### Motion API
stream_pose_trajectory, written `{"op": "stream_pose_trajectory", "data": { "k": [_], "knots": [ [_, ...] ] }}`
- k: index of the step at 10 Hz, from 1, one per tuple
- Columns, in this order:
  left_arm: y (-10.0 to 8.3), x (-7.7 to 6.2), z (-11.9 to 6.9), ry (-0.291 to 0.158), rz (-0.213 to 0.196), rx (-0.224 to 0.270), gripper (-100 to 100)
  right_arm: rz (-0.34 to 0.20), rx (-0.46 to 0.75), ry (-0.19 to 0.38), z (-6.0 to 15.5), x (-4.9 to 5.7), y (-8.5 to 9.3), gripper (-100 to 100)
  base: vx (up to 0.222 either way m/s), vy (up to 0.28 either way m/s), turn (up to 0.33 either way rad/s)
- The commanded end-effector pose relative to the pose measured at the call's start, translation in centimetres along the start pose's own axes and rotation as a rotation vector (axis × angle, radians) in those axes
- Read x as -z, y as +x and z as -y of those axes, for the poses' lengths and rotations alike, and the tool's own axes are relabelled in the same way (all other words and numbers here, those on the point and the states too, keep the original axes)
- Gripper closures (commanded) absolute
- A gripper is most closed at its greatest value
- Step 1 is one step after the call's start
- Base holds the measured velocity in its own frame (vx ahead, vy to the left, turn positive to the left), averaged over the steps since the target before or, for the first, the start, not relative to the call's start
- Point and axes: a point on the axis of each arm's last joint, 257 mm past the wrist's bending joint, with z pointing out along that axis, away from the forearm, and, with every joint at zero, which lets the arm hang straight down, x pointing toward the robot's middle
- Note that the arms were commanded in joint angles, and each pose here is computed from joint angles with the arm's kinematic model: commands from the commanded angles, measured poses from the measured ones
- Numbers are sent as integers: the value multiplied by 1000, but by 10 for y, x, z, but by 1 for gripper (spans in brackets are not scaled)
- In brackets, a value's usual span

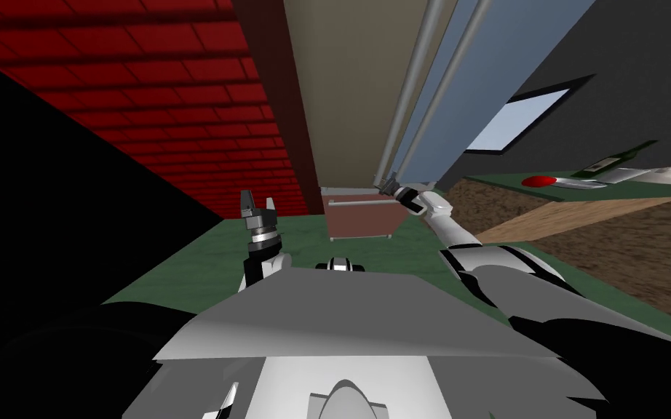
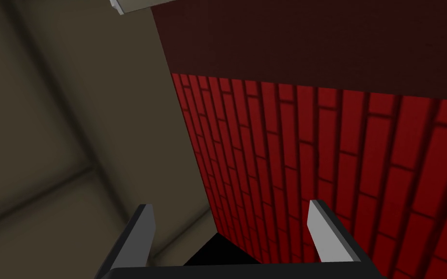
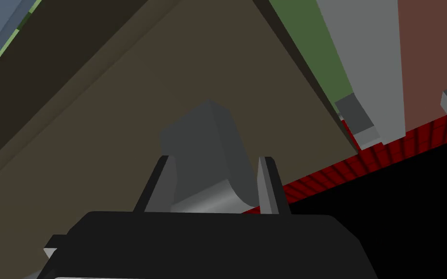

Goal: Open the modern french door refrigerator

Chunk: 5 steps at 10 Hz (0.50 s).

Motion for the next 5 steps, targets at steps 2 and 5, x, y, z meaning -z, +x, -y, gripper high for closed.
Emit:
{"op": "stream_pose_trajectory", "data": {
  "k": [2,5],
  "knots": [
    [0,0,0,0,0,0,0,-73,8,56,23,8,25,100,-180,260,-111],
    [0,0,0,0,0,0,0,-112,9,77,30,15,38,100,-146,204,-88]
  ]
}}
